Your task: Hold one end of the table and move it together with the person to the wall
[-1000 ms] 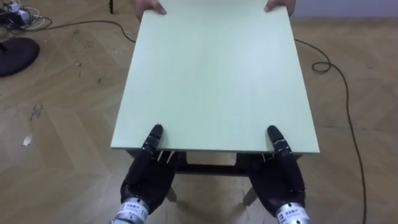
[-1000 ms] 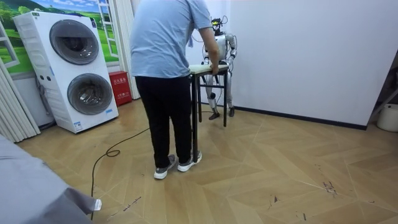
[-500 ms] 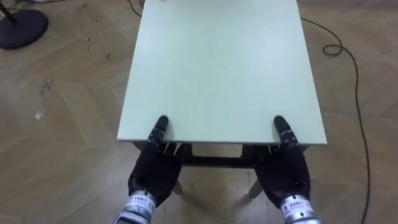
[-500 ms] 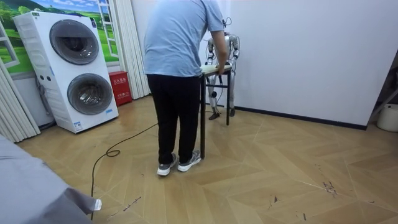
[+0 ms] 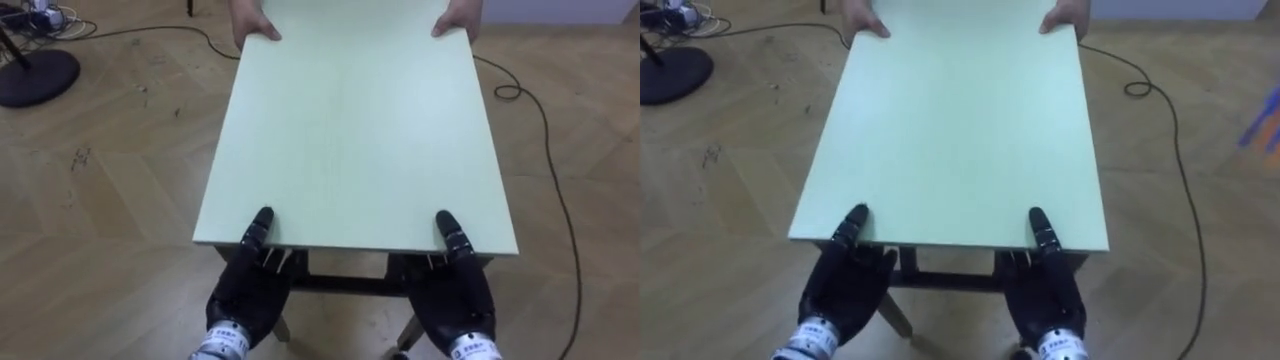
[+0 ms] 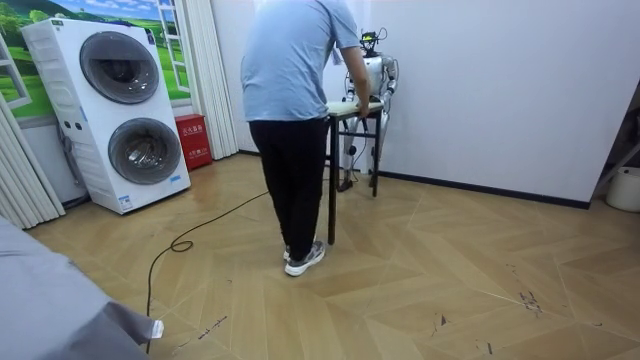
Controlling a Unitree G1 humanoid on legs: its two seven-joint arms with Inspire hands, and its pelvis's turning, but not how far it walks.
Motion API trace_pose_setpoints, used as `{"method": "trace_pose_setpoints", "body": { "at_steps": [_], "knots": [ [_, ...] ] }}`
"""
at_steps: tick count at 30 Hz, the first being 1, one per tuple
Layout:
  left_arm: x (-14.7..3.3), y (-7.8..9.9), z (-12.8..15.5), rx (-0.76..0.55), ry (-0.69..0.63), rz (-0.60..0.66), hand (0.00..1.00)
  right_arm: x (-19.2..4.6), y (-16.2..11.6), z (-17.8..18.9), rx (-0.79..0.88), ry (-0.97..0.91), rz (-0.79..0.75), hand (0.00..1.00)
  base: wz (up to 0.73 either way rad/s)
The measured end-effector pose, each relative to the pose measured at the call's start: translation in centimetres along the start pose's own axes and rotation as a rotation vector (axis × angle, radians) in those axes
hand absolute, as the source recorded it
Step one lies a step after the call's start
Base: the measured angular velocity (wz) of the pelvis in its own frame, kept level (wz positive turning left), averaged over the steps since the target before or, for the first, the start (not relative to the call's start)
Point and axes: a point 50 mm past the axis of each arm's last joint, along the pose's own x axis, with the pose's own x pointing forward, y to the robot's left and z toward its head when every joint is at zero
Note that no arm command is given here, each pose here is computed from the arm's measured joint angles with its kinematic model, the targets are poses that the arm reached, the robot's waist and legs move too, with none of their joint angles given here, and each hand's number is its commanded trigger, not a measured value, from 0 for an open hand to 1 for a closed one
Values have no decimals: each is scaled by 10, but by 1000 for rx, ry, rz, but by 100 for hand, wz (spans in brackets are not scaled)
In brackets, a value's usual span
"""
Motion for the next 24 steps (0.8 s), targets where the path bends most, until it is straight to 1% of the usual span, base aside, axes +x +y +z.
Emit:
{"method": "trace_pose_setpoints", "body": {
  "at_steps": [2, 7, 12, 16, 24],
  "knots": [
    [0, 0, 1, 12, -1, -2, 100, -1, -1, -1, 10, -1, -3, 100, 29],
    [-1, 1, 6, 27, -12, -6, 100, -1, 0, -6, 23, 11, -2, 100, -9],
    [-5, 3, 13, 41, -33, -12, 100, 1, 3, -12, 27, 34, 9, 100, -6],
    [-13, 6, 14, 37, -46, 0, 100, 0, 2, -15, 27, 42, 6, 100, 3],
    [-13, 2, 16, 43, -75, -18, 100, 7, 8, -18, 22, 53, 33, 100, 6]
  ]
}}
